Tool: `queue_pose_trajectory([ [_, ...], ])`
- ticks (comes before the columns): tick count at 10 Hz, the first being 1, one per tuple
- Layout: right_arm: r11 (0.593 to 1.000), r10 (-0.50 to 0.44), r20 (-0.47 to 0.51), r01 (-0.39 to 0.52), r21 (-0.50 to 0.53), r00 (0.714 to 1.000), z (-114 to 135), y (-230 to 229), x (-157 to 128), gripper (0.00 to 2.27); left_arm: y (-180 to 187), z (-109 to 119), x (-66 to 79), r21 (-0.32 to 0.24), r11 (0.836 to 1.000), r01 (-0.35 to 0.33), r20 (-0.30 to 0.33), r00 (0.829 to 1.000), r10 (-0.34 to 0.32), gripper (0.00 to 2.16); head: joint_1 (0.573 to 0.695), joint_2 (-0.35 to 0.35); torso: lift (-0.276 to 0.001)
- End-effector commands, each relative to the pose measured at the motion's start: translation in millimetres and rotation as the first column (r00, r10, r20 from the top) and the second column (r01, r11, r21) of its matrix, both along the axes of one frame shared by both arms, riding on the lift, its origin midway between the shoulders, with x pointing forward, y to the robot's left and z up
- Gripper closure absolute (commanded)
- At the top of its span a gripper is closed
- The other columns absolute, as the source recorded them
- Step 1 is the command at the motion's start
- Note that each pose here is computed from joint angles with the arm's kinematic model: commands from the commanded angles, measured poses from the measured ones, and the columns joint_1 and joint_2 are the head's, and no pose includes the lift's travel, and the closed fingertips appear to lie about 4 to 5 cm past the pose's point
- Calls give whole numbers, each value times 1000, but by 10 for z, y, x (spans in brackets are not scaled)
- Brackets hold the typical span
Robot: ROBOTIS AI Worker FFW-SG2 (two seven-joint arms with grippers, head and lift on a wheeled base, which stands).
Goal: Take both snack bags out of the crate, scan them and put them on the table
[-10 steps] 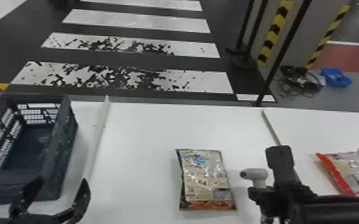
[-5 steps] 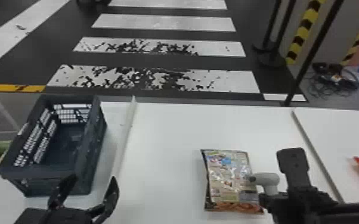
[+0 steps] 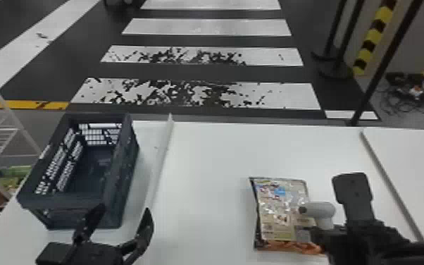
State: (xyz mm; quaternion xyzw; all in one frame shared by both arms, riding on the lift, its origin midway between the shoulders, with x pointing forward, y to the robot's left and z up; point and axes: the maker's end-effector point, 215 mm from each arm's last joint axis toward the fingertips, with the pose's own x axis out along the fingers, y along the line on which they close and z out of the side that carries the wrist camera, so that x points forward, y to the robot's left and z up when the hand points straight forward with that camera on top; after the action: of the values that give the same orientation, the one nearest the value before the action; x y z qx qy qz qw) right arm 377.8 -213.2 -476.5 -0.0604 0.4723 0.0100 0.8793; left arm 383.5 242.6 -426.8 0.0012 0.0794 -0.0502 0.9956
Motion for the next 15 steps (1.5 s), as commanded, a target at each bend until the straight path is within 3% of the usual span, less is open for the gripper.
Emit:
queue_pose_trajectory([
  [1,1000,-1,2,1,0,1000,5,-1,11,2246,-1,1,0,-1,1000,-1,0,1000,1,83,695,44,-92],
  [3,1000,-2,2,2,1,1000,4,-4,16,2246,0,5,11,-2,1000,-2,2,1000,2,83,695,44,-92],
  [6,999,-43,45,44,-26,998,22,-357,148,2246,2,-4,10,0,1000,-1,-1,1000,1,83,695,34,-92],
  [10,991,-75,111,87,-106,991,-29,-1064,342,2246,18,-25,6,0,1000,-5,-5,1000,5,83,695,-53,-92],
  [15,986,-115,120,128,-107,986,-252,-1448,461,2246,20,-47,3,1,1000,-5,-7,1000,5,83,695,-145,-92],
])
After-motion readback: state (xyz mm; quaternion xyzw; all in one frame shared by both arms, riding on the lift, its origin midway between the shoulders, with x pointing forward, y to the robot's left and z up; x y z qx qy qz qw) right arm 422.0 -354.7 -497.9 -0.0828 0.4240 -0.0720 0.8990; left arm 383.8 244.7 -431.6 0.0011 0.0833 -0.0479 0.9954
